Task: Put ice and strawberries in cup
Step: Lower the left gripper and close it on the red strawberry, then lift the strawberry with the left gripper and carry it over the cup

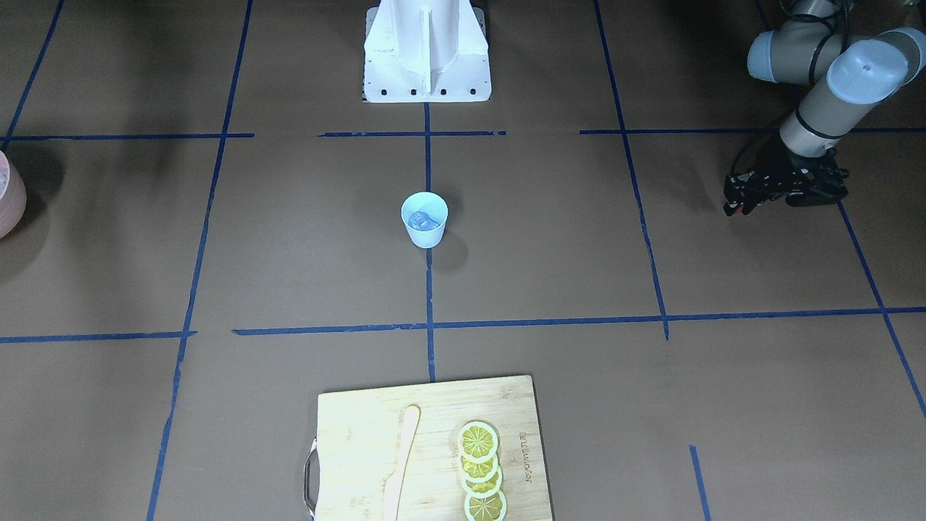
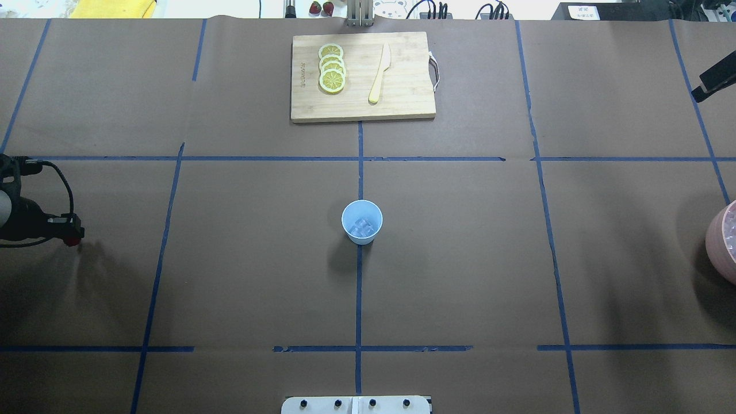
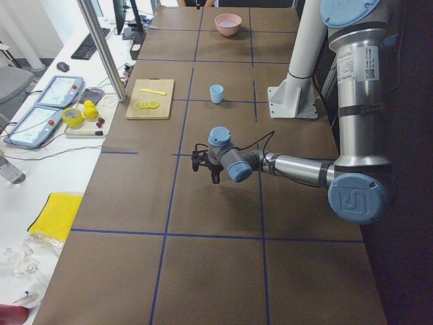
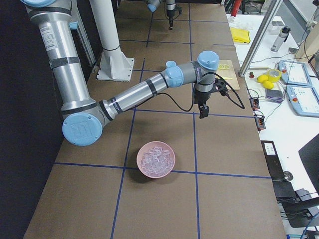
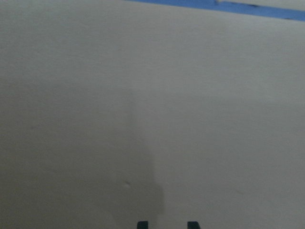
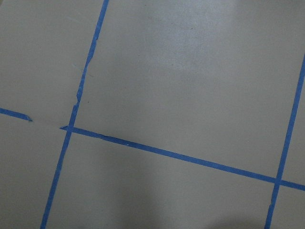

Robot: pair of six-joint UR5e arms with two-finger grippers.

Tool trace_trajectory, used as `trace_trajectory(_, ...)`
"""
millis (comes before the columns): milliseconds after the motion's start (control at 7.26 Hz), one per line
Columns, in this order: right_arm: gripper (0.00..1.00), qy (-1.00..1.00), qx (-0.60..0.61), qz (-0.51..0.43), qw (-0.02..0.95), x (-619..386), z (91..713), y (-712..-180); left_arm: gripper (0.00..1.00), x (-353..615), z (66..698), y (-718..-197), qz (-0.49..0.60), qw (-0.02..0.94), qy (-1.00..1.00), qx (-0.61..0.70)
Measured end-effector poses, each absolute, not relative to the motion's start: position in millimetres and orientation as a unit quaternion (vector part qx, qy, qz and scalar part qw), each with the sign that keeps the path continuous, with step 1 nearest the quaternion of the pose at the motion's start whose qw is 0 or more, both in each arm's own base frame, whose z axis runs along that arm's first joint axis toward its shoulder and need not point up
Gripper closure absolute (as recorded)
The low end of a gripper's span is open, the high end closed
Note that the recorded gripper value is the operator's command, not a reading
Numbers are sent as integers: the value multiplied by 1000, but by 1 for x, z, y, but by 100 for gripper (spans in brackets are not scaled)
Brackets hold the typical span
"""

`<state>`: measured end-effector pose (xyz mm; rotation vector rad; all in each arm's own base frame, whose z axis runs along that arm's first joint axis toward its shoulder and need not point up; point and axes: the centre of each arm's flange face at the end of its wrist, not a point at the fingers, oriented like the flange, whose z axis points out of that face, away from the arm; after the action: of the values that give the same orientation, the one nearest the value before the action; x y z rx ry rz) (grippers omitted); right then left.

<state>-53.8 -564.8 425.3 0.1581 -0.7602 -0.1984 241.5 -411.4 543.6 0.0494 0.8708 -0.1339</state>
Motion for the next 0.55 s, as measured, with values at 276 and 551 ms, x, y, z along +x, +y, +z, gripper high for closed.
trace_trajectory(276, 1, -369, 73, -96, 922, -50, 433, -561, 100, 248, 463, -426, -72, 907, 415, 12)
trace_trajectory(551, 1, -365, 69, -94, 924, -30, 456, -554, 100, 276, 365, -455, -96, 905, 414, 0)
